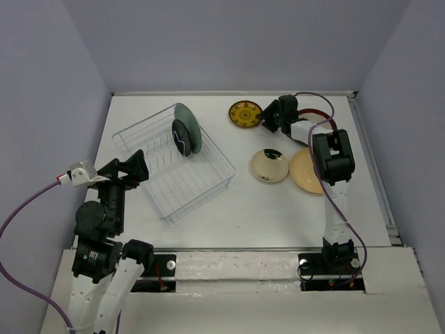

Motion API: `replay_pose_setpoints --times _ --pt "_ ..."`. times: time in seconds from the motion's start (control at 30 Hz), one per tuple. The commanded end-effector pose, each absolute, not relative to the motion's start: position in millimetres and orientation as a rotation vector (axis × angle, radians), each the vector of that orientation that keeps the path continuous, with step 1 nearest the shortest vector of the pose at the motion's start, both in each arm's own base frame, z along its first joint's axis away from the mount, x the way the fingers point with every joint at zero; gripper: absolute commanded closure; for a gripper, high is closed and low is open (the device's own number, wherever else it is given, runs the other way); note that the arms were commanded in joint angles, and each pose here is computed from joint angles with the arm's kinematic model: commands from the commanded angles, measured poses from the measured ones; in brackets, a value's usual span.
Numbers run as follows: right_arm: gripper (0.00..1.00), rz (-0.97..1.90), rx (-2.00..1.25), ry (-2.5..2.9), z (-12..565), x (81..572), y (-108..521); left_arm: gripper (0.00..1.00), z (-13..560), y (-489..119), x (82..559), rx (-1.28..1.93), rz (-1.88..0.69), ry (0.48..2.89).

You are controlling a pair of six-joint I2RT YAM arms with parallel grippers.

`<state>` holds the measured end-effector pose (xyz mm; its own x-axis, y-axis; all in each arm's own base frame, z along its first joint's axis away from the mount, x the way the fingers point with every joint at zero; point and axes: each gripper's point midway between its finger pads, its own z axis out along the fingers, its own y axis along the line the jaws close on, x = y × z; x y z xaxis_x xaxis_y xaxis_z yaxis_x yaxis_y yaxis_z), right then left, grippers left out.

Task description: Load the plates into the dish rack

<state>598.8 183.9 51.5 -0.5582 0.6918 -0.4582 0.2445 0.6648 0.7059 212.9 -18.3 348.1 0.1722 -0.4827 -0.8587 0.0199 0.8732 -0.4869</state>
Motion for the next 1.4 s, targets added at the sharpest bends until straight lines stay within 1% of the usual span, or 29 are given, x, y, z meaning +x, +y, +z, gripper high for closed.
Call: replay_pose_setpoints --times 0.0,0.13,0.17,0.23,0.27,0.3,0.43,0.47,0.53,0.57,0.63,0.67,0.7,0.73,0.77,0.83,0.87,0.9,0.97,1.0,1.03,1.07,1.1,1.23,1.3,1.33,1.37 --pt "0.51 0.843 0.812 2.124 36.1 610.9 193.0 0.01 358.9 -20.6 215.4 -0.390 -0.380 1.321" --pt "0.63 0.878 0.875 2.136 19.6 613.8 197.7 0.01 357.9 -20.0 216.2 -0.393 -0.375 1.325" --pt "0.74 0.885 0.894 2.137 16.9 613.7 198.2 0.01 358.2 -19.2 216.4 -0.397 -0.372 1.324" --pt "0.84 0.882 0.905 2.120 21.1 615.9 196.8 0.01 357.4 -19.4 217.8 -0.399 -0.371 1.328" --pt "0.93 0.872 0.910 2.112 23.7 615.0 194.5 0.01 356.3 -19.7 218.0 -0.397 -0.370 1.331" --pt "0.93 0.862 0.905 2.096 30.1 614.9 192.0 0.01 356.4 -19.8 218.4 -0.397 -0.370 1.331" --pt "0.93 0.779 0.825 1.969 92.6 617.7 173.5 0.01 357.4 -20.3 218.7 -0.398 -0.375 1.328" --pt "0.93 0.776 0.795 1.920 127.1 613.7 169.2 0.01 357.3 -19.6 218.4 -0.401 -0.373 1.327" --pt "0.93 0.707 0.756 1.855 163.0 608.6 155.2 0.01 357.6 -18.5 218.1 -0.408 -0.372 1.324" --pt "0.93 0.701 0.731 1.803 200.4 597.5 148.9 0.01 358.1 -18.2 217.4 -0.406 -0.370 1.321" --pt "0.93 0.601 0.709 1.763 231.4 580.8 141.3 0.01 359.4 -17.3 216.4 -0.408 -0.370 1.316" --pt "0.93 0.547 0.615 1.765 246.7 566.6 156.6 0.01 360.0 -16.4 216.1 -0.413 -0.369 1.312" --pt "0.93 0.473 0.612 1.703 280.7 549.2 149.7 0.01 360.7 -15.9 215.7 -0.414 -0.368 1.309" --pt "0.93 0.405 0.547 1.689 295.7 537.6 152.6 0.01 360.7 -14.8 215.8 -0.419 -0.364 1.307" --pt "0.93 0.403 0.487 1.680 310.8 519.4 178.9 0.01 360.7 -14.5 215.8 -0.420 -0.363 1.307" --pt "0.93 0.339 0.464 1.617 345.3 492.4 184.4 0.01 360.2 -12.9 215.5 -0.430 -0.360 1.306" --pt "0.93 0.299 0.415 1.630 352.8 481.0 192.1 0.01 359.6 -10.3 215.2 -0.441 -0.349 1.304" --pt "0.93 0.314 0.367 1.637 361.2 464.4 217.3 0.01 359.3 -9.8 215.3 -0.445 -0.349 1.304" --pt "0.93 0.236 0.332 1.634 373.8 445.5 230.6 0.01 359.3 -7.3 215.3 -0.458 -0.342 1.300" --pt "0.93 0.249 0.279 1.635 377.4 426.2 260.6 0.01 359.6 -6.3 215.0 -0.462 -0.340 1.297" --pt "0.93 0.151 0.270 1.632 372.6 421.1 264.3 0.01 358.6 -5.0 215.4 -0.469 -0.334 1.299" --pt "0.93 0.128 0.248 1.630 373.4 413.9 277.4 0.01 358.2 -4.8 215.7 -0.470 -0.333 1.300" --pt "0.93 0.152 0.220 1.610 387.7 398.1 302.8 0.01 358.2 -4.3 215.7 -0.473 -0.331 1.300" --pt "0.93 -0.020 0.128 1.582 392.9 384.4 354.3 0.01 358.2 -0.7 213.3 -0.487 -0.321 1.294" --pt "0.93 -0.057 0.104 1.564 390.8 390.0 385.7 0.01 359.7 1.5 211.2 -0.494 -0.316 1.285" --pt "0.93 -0.136 0.059 1.562 388.2 389.8 389.9 0.01 360.2 3.5 209.4 -0.501 -0.310 1.280" --pt "0.93 -0.168 0.006 1.566 368.1 390.2 411.9 0.01 361.3 4.7 208.0 -0.505 -0.309 1.275"
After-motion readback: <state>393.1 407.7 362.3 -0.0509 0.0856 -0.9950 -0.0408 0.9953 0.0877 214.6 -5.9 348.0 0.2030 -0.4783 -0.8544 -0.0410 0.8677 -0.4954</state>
